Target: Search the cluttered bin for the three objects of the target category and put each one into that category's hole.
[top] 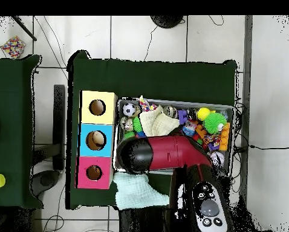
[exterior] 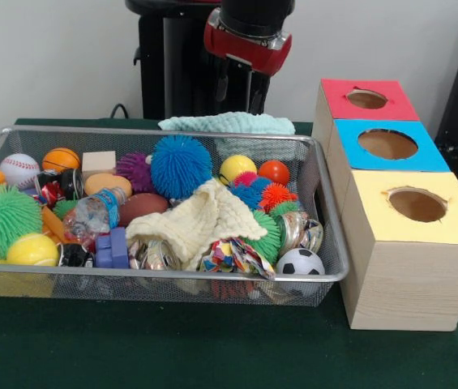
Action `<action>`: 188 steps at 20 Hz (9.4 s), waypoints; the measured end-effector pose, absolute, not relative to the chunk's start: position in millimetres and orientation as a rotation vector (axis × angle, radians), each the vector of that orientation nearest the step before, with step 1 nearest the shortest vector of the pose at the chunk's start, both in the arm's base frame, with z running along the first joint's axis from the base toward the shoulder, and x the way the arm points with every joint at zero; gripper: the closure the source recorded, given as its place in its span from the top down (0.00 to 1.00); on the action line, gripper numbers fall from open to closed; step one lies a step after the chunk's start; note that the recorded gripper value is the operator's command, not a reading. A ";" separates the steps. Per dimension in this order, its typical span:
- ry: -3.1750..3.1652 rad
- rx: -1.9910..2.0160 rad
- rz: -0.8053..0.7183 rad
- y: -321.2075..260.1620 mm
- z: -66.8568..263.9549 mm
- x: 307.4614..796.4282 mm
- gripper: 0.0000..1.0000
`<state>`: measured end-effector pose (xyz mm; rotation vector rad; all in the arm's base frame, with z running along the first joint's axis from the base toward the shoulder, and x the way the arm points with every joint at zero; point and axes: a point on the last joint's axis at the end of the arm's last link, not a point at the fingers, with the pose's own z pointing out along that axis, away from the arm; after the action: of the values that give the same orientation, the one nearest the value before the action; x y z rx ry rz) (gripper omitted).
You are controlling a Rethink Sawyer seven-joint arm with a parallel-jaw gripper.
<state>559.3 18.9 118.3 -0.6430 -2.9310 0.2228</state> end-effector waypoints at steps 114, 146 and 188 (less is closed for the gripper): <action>-3.211 -0.423 0.240 9.0 87.8 633.4 1.00; -3.209 -0.357 0.123 35.3 16.7 612.1 1.00; -3.092 -0.470 0.331 22.9 90.1 604.0 0.00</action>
<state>604.0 22.9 90.1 -0.4696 -3.0923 0.3310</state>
